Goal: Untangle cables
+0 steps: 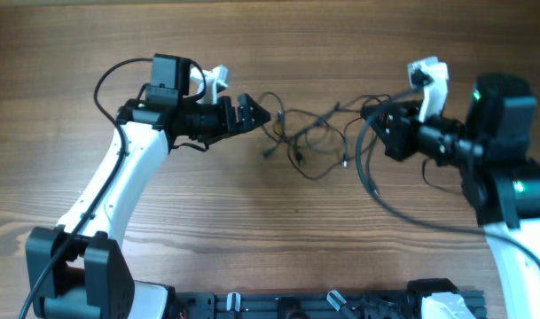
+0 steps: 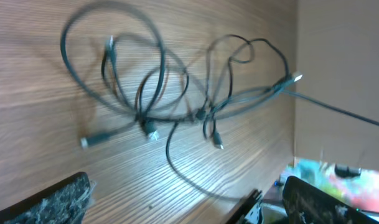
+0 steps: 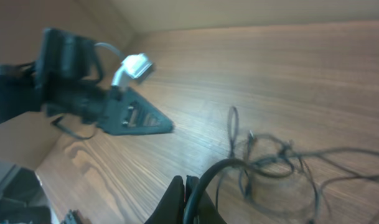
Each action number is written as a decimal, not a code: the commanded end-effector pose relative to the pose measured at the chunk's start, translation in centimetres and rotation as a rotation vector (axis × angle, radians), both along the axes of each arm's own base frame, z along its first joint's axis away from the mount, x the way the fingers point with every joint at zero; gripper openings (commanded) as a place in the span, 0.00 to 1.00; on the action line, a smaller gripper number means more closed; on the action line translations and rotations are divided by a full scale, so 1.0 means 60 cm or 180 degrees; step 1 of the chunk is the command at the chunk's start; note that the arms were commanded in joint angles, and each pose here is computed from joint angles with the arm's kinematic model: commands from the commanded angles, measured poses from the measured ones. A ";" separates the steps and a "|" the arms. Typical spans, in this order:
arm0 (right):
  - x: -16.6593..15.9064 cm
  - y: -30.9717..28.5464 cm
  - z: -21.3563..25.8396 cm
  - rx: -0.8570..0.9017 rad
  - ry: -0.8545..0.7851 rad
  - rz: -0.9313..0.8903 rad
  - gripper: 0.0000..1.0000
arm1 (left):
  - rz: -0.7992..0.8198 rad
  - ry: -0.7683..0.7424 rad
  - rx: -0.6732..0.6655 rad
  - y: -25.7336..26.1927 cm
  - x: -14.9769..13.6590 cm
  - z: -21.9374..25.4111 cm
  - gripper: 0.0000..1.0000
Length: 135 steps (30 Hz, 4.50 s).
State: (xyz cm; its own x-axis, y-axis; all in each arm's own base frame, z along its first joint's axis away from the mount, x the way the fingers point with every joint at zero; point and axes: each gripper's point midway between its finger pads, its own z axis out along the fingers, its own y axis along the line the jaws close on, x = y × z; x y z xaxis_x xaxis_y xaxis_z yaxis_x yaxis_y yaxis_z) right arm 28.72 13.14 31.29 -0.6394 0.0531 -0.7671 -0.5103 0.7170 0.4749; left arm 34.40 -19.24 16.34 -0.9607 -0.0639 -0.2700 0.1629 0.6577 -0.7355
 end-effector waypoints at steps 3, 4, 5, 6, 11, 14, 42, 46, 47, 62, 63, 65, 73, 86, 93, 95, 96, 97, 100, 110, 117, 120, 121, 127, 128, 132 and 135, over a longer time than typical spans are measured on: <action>-0.058 0.030 0.046 0.0175 -0.0329 0.0531 0.04 | -0.0929 -0.0853 0.0053 -0.108 -0.044 0.029 1.00; -0.065 0.036 0.048 0.0209 -0.0346 0.0632 0.04 | -0.0966 -0.0953 0.0151 -0.123 -0.045 0.026 1.00; -0.069 0.038 0.048 0.0214 -0.0352 0.0682 0.04 | -0.1012 -0.1020 0.0169 -0.136 -0.049 0.027 1.00; -0.069 0.038 0.047 0.0214 -0.0339 0.0680 0.04 | -0.1074 -0.1091 0.0168 -0.146 -0.052 0.029 1.00; -0.071 0.038 0.044 0.0222 -0.0300 0.0676 0.04 | -0.1327 -0.1461 0.0474 -0.206 -0.068 0.005 1.00; -0.072 0.038 0.043 0.0222 -0.0283 0.0675 0.04 | -0.0949 -0.1340 0.1053 -0.207 -0.048 -0.054 0.97; -0.014 -0.300 -0.061 -0.0303 0.0948 -0.3162 0.04 | 0.1479 -0.0070 0.2415 0.229 0.065 -0.112 0.29; -0.017 -0.310 -0.062 -0.0306 0.0964 -0.3227 0.04 | 0.1561 0.0083 0.2114 0.249 0.069 -0.114 0.46; -0.017 -0.311 -0.063 -0.0315 0.0963 -0.3226 0.04 | 0.1597 0.0094 0.2113 0.256 0.070 -0.114 0.56; 0.005 -0.296 -0.051 -0.0230 0.0824 -0.2989 0.04 | 0.1348 0.0326 0.1285 0.195 0.062 -0.104 1.00; 0.008 -0.289 -0.055 -0.0195 0.0864 -0.2926 0.04 | 0.1261 0.0350 0.1166 0.179 0.059 -0.101 1.00; 0.012 -0.268 -0.063 -0.0070 0.0983 -0.2715 0.04 | 0.1172 0.0432 0.1049 0.157 0.051 -0.103 1.00; 0.019 -0.096 -0.144 0.0063 0.1502 -0.1028 0.05 | 0.0914 0.0530 0.1132 0.108 0.035 -0.133 1.00; 0.046 0.150 -0.324 -0.0421 0.2162 -0.0194 0.10 | 0.1029 0.0497 0.1343 0.129 0.040 -0.141 1.00; 0.050 0.202 -0.360 -0.0677 0.1937 -0.0103 0.33 | 0.1029 0.0496 0.1343 0.129 0.040 -0.141 1.00; 0.052 0.203 -0.378 -0.0835 0.1896 -0.0171 0.43 | 0.1028 0.0495 0.1343 0.129 0.040 -0.141 1.00; 0.048 0.209 -0.387 -0.0872 0.1911 -0.0140 0.50 | 0.1029 0.0497 0.1343 0.129 0.040 -0.141 1.00; 0.045 0.215 -0.390 -0.0882 0.1911 -0.0110 0.53 | 0.1029 0.0497 0.1343 0.129 0.040 -0.141 1.00; 0.041 0.245 -0.405 -0.0900 0.1849 0.0004 0.57 | 0.1029 0.0494 0.1342 0.129 0.040 -0.141 1.00; 0.080 0.191 -0.414 -0.1191 0.1882 -0.0597 0.04 | 0.1026 0.0496 0.1344 0.129 0.040 -0.141 1.00; 0.140 0.033 -0.091 -0.0464 0.0794 -0.1109 0.04 | 0.1026 0.0497 0.1342 0.129 0.040 -0.141 1.00; 0.120 -0.026 0.000 -0.0147 0.0415 -0.1311 0.04 | 0.1026 0.0497 0.1342 0.129 0.040 -0.141 1.00; 0.111 -0.040 0.020 -0.0083 0.0332 -0.1361 0.04 | 0.1026 0.0497 0.1342 0.129 0.040 -0.141 1.00; 0.086 -0.044 0.004 -0.0106 0.0524 -0.1317 0.07 | 0.1026 0.0496 0.1343 0.129 0.040 -0.141 1.00; 0.085 -0.040 -0.016 -0.0107 0.0669 -0.1296 0.06 | 0.1026 0.0497 0.1342 0.129 0.040 -0.141 1.00; 0.078 0.017 -0.095 -0.0067 0.1330 -0.0883 0.06 | 0.1026 0.0497 0.1342 0.129 0.040 -0.141 1.00; 0.090 0.033 -0.124 -0.0247 0.1312 -0.0653 0.04 | 0.1026 0.0496 0.1343 0.129 0.040 -0.141 1.00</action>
State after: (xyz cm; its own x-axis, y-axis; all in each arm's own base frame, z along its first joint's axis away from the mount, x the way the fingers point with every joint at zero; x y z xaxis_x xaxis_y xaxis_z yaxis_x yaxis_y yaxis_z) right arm 34.24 13.78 24.92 -0.8519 0.2411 -0.4650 -0.0604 0.8366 0.5444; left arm 36.75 -11.74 8.34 -0.9415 -0.2709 -0.2003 -0.1714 0.8969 -0.4076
